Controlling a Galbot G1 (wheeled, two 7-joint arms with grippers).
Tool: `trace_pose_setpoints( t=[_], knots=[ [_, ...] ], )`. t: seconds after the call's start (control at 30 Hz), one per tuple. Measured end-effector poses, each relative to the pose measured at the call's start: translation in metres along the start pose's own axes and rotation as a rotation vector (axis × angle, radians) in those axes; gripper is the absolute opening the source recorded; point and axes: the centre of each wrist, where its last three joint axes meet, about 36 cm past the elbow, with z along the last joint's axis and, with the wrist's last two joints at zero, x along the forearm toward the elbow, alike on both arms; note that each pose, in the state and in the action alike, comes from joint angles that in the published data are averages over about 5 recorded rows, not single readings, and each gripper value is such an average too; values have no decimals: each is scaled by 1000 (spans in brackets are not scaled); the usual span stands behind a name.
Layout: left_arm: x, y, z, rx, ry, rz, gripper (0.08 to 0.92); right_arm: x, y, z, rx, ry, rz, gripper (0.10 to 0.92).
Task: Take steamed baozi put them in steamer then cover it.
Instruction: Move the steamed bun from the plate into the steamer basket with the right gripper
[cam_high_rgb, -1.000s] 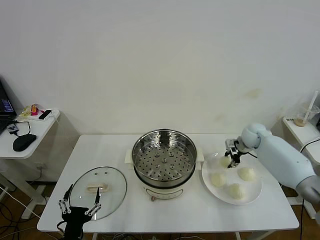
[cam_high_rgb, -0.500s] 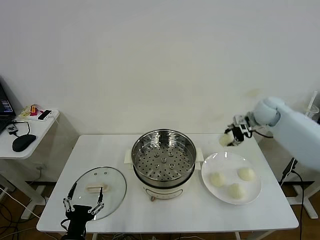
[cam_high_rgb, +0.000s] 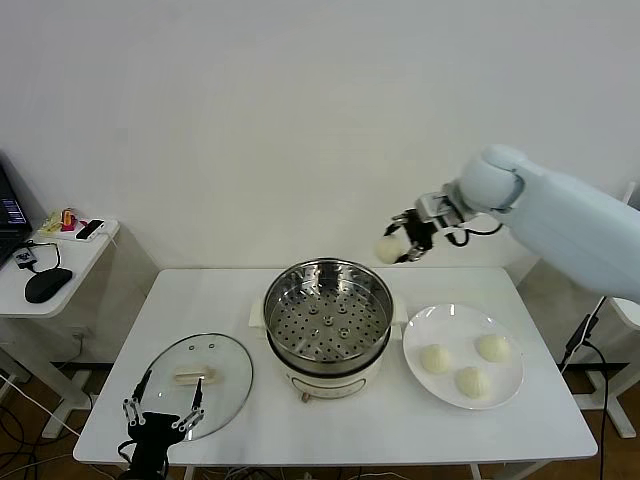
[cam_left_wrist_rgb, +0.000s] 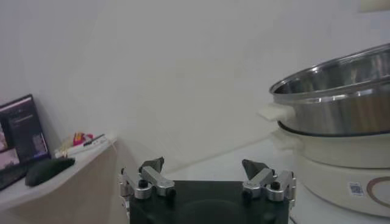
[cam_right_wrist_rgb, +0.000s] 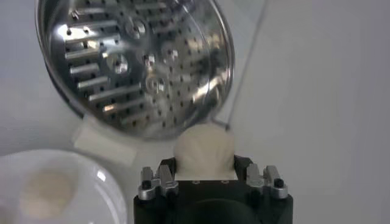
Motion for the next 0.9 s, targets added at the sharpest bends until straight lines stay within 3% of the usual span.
trace_pose_setpoints(
  t=[0.43,0.9],
  knots=[
    [2,10,-1,7,6,-20,823,-75,-18,-42,331,-26,-60,593],
    [4,20,-1,18,17,-43,823,-130,-33,-43,555,-27,-70,600]
  ],
)
